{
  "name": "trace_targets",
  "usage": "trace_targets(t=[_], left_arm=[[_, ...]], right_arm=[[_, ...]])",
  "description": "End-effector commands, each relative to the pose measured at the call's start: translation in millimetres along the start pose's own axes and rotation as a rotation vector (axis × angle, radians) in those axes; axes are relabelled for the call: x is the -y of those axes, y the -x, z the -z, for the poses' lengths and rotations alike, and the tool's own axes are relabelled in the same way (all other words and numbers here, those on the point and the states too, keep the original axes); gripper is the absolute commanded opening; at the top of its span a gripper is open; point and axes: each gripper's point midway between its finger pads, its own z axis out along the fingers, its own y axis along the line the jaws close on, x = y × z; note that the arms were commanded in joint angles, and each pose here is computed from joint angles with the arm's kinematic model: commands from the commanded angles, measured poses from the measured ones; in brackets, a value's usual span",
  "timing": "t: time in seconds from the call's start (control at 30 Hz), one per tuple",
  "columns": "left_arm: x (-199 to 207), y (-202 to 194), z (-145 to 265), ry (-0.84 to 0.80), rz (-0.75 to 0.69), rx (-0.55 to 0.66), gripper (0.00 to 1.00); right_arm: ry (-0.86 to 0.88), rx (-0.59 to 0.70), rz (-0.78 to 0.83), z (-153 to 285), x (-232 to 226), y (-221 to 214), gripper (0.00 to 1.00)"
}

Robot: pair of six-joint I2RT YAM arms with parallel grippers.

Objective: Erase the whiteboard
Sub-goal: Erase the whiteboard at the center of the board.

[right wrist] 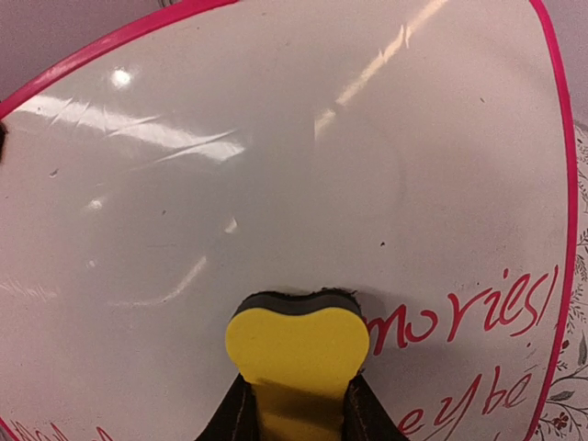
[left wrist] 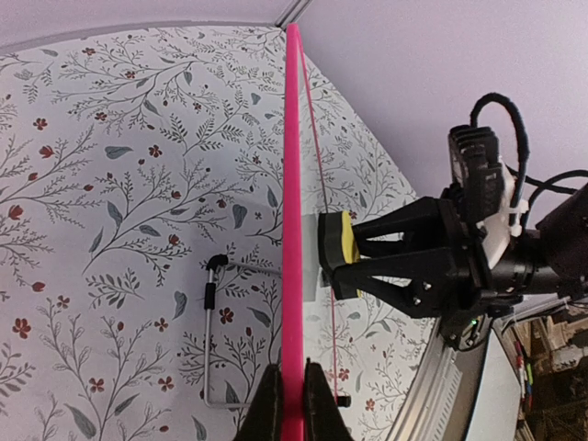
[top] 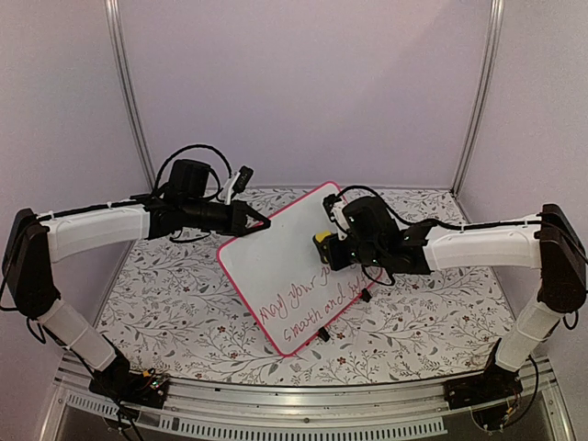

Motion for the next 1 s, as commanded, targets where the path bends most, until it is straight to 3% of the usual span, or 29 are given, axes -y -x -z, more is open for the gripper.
trace_targets(t=[0.0,0.97], left_arm=[[-6.0,-25.1,-13.1,0.017,-0.055,-0.077,0.0],[-6.5,-26.6,-14.3,0.016,-0.051,-0.082,0.0]], right_arm=[[-0.036,-0.027,-0.025,-10.0,13.3,-16.4,0.26],[-0.058,-0.14,-0.046,0.5,29.3,-72.1,0.26]])
